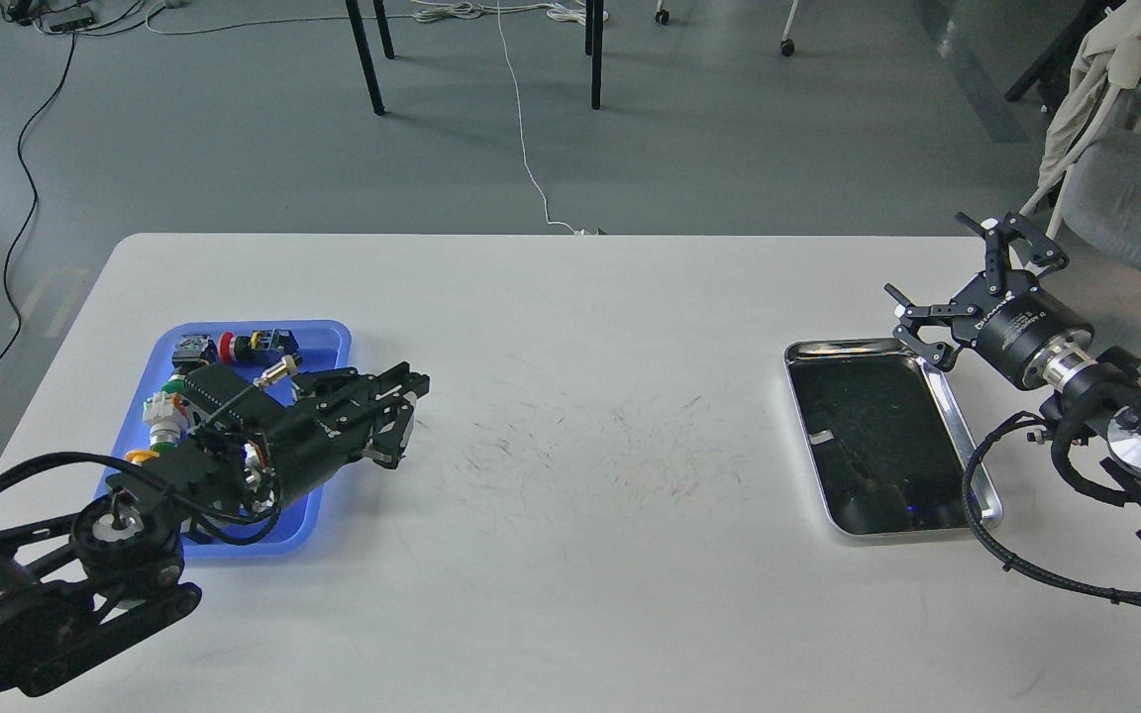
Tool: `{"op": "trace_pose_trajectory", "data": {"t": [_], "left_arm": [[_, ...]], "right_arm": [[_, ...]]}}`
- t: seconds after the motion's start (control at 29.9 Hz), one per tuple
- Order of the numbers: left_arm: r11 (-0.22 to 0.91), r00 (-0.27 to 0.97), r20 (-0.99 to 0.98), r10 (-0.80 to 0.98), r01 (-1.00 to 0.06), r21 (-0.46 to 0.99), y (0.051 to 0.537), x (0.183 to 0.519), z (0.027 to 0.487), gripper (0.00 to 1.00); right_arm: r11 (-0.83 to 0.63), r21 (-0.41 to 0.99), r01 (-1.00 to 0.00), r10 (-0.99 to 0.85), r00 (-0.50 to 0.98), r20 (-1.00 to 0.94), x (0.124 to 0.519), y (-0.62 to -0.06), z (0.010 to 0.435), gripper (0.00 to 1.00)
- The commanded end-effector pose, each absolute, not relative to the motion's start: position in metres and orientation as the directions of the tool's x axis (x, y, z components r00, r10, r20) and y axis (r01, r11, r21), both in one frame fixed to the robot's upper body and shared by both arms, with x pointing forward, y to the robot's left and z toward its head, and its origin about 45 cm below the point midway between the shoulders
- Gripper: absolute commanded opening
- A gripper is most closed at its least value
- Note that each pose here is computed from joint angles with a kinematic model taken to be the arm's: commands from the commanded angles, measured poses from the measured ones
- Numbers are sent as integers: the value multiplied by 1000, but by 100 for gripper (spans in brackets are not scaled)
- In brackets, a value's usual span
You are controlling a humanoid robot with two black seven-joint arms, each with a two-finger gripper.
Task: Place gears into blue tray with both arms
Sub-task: 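Carry the black part into the blue tray and release it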
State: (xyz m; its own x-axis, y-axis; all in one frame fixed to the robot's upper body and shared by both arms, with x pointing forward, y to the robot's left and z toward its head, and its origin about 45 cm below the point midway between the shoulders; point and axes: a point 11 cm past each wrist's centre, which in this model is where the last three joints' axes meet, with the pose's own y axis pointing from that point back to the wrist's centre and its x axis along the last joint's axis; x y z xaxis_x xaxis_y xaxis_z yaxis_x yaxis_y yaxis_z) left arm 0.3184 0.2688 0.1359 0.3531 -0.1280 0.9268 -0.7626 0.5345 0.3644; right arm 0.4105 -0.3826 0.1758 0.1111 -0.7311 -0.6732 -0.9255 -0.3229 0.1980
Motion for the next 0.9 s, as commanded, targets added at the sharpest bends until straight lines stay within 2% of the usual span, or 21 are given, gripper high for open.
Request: {"op": "trace_pose_trajectory", "data": {"t": [0.0,0.17,0.6,0.77,0.87], "left_arm": [[478,401,909,-111,-781,402,314,312,140,5],[376,471,879,-68,-804,460,359,298,126,5],[314,515,854,-71,-801,509,383,276,99,6],[288,528,846,-77,-800,526,393,272,94,12],[278,530,844,-80,-801,530,397,272,92,20]], "right_arm": [[-325,189,-927,-732,120,-670,414,-382,181,97],[-329,187,-926,-732,124,-670,415,-380,182,97],[-328,192,-925,-735,122,-667,414,-381,181,97],[-328,192,-925,-735,122,-667,414,-381,181,97],[-330,193,-924,-735,123,-667,414,-381,180,97]]}}
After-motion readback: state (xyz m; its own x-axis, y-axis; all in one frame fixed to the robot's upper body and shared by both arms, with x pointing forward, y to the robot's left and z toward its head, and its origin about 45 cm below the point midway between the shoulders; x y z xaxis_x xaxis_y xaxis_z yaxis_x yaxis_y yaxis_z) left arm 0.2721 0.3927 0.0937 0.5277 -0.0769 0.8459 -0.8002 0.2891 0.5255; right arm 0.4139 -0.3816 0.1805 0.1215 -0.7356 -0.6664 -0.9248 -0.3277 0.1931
